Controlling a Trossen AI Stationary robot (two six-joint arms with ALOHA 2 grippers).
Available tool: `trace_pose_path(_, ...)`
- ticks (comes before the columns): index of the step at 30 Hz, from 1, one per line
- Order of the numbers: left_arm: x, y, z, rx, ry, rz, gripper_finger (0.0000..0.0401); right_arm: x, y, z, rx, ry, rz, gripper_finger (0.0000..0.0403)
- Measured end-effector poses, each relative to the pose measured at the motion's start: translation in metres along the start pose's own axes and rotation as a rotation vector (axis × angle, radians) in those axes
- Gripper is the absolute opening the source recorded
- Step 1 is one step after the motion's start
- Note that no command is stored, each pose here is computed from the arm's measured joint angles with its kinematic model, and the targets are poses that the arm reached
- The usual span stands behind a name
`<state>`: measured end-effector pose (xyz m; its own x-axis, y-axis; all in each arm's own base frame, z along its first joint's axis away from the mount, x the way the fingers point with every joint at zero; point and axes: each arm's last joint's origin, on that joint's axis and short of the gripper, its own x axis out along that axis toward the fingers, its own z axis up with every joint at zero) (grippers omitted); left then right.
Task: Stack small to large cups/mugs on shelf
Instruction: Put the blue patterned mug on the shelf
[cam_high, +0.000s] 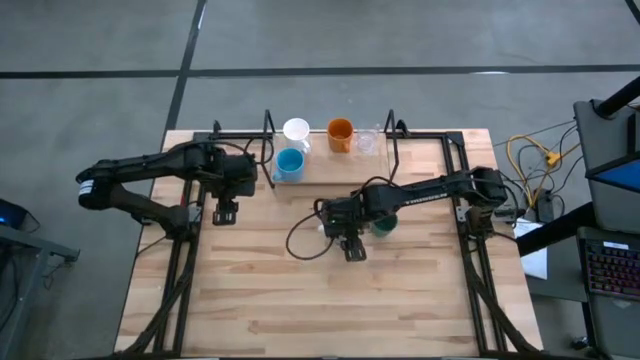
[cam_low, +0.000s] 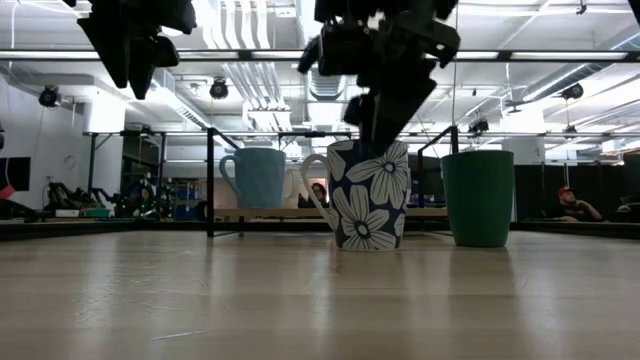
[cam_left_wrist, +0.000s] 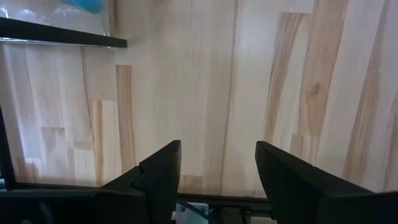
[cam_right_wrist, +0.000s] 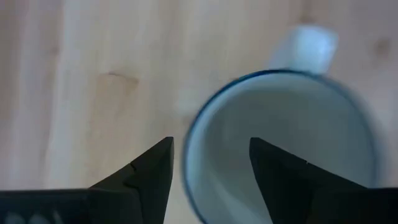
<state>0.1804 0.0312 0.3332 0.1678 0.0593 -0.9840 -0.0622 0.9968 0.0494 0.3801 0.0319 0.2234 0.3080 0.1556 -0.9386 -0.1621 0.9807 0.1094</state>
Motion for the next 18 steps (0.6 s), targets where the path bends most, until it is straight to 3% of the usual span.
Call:
trace_pose_path(3, 0.0, 0.0, 0.0, 0.001, -0.001, 0.0, 0.0193, 0.009, -0.003, -0.007, 0.006, 0.008, 0.08, 0.0203)
trace_pose_path(7, 0.0, 0.0, 0.0, 0.008, -0.002, 0.0, 0.0193, 0.014, -0.003, -0.013, 0.012, 0.037, 0.094, 0.0185)
trace_pose_path(10, 0.0, 0.0, 0.0, 0.008, -0.002, 0.0, 0.0193, 0.014, -0.002, -0.017, 0.008, 0.077, 0.104, 0.0134)
trace_pose_path(14, 0.0, 0.0, 0.0, 0.009, -0.003, -0.002, 0.0193, 0.009, -0.001, -0.017, -0.067, 0.107, 0.104, 0.0037)
trace_pose_path(18, 0.0, 0.0, 0.0, 0.009, -0.003, -0.002, 0.0193, 0.0, 0.001, -0.015, -0.12, 0.124, 0.116, 0.0018)
